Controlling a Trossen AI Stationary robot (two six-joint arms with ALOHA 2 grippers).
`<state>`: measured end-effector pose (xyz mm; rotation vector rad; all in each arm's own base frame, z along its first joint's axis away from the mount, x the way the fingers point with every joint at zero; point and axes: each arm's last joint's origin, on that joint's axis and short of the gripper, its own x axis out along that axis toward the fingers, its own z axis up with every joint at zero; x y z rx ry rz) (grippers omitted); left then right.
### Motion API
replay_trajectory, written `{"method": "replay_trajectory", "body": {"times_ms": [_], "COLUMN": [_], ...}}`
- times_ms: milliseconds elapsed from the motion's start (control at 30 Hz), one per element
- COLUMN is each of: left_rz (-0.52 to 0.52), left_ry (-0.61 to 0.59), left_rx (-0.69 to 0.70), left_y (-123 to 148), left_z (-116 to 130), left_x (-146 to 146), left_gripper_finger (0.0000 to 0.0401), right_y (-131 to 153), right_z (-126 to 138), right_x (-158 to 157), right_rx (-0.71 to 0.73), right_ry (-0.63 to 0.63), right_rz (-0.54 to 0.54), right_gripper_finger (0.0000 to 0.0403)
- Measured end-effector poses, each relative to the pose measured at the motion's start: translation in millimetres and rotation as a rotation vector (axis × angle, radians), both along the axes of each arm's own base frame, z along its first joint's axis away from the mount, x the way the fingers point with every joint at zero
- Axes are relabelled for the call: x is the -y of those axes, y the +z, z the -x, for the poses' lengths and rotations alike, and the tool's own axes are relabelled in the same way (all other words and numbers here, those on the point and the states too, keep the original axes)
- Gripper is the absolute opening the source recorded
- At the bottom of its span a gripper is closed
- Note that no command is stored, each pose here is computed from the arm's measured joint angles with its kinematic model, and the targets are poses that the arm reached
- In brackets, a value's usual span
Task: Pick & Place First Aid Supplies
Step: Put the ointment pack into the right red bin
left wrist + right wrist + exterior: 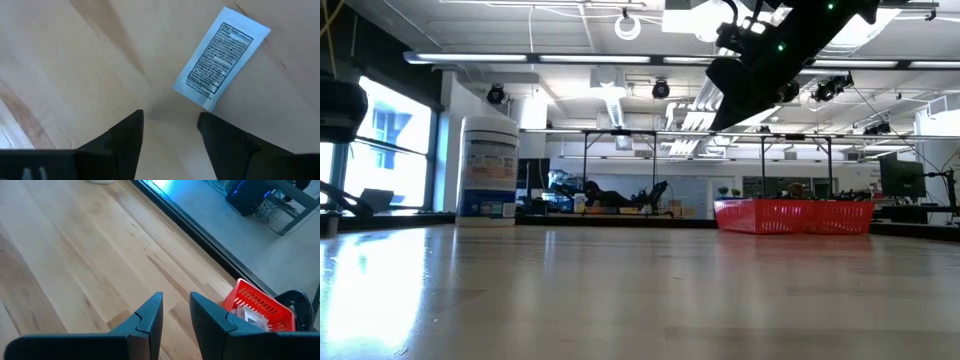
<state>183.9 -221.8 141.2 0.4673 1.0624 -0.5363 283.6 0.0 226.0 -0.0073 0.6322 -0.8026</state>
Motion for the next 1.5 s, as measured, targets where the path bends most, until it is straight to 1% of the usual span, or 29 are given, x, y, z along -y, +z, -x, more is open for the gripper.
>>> {"method": "replay_trajectory", "body": {"times_ms": [200,267,367,500,633,767,867,933,1033,1200,1400,1500], "left_rz": [-0.011,-0.017,-0.016,-0.013,0.003,-0.051,-0.085,-0.085,-0.061,-0.03,-0.057,-0.064], "left_ry": [-0.094,-0.101,-0.103,-0.143,-0.171,-0.172,-0.226,-0.245,-0.237,-0.232,-0.214,-0.208], "left_rx": [-0.096,-0.108,-0.091,-0.026,-0.029,-0.023,-0.001,0.005,-0.02,-0.053,-0.028,-0.021], "left_y": [11,13,13,8,-1,-6,-6,-6,-7,-7,-8,-8], "left_z": [0,0,-1,-7,-11,-11,-13,-16,-20,-25,-26,-27], "left_x": [5,5,6,12,18,17,15,14,10,5,4,4], "left_gripper_finger": [0.0198,0.0198,0.0198,0.0198,0.0198,0.0198,0.0197,0.0191,0.0167,0.0105,0.0027,0.0005], "right_y": [0,0,0,0,-1,-1,-1,-1,-1,-1,-1,-1], "right_z": [0,0,0,0,1,0,0,0,0,0,0,0], "right_x": [0,0,0,0,0,0,0,0,0,0,-1,-1], "right_rx": [-0.003,-0.007,-0.007,-0.007,-0.011,-0.009,-0.009,-0.009,-0.009,-0.009,-0.009,-0.009], "right_ry": [0.004,0.007,0.007,0.008,0.007,0.007,0.007,0.009,0.011,0.013,0.027,0.028], "right_rz": [-0.004,-0.006,-0.006,-0.007,-0.007,-0.008,-0.008,-0.011,-0.014,-0.016,-0.032,-0.033], "right_gripper_finger": [0.0091,0.0091,0.0091,0.0091,0.0091,0.0091,0.0091,0.0091,0.0091,0.0091,0.0091,0.0091]}}
